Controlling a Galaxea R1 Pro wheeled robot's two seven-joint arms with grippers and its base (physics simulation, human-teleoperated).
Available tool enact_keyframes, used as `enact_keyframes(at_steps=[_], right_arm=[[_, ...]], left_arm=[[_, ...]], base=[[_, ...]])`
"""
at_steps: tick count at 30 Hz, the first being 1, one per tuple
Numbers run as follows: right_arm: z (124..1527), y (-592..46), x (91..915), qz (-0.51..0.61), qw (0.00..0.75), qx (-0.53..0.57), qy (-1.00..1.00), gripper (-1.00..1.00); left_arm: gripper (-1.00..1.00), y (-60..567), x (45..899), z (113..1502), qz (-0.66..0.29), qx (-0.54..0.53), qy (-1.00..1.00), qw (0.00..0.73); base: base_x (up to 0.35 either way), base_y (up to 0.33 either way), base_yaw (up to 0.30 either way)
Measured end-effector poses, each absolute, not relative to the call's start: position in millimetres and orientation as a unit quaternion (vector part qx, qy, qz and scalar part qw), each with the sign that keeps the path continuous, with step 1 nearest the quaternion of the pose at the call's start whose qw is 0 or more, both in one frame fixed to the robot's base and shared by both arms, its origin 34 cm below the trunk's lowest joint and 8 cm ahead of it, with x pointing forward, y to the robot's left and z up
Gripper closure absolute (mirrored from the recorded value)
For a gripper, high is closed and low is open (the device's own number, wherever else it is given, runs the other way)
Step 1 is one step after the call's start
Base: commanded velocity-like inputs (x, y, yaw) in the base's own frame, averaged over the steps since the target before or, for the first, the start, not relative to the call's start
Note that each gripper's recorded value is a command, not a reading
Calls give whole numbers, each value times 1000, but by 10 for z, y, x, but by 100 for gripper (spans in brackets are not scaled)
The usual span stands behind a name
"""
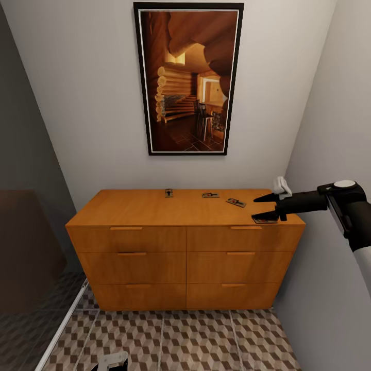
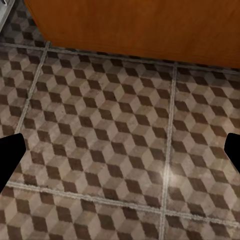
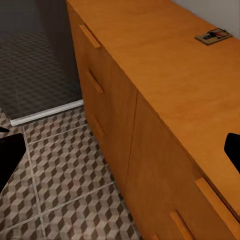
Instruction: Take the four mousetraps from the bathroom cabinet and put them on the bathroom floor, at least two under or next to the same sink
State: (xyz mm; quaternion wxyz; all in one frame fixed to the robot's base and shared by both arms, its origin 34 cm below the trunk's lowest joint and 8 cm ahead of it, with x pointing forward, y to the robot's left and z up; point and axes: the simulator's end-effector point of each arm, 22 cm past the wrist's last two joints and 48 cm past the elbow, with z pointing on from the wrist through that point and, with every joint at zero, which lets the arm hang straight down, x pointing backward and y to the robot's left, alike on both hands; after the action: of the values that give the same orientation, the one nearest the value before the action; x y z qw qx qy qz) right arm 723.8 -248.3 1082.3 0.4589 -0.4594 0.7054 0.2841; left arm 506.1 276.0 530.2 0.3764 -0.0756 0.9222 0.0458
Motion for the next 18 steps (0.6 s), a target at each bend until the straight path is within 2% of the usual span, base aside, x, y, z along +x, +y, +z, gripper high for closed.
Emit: enact_keyframes(at_steps=[9, 18], right_arm=[[10761, -2461, 7210, 286, 451, -470, 702, -100], [10450, -2432, 7198, 291, 414, -471, 723, -100]], left_arm=[[-100, 2760, 5061, 5302, 46, -75, 922, 376], [-100, 2760, 5060, 5302, 46, -75, 922, 376]], base=[[0, 0, 0], [0, 0, 0]])
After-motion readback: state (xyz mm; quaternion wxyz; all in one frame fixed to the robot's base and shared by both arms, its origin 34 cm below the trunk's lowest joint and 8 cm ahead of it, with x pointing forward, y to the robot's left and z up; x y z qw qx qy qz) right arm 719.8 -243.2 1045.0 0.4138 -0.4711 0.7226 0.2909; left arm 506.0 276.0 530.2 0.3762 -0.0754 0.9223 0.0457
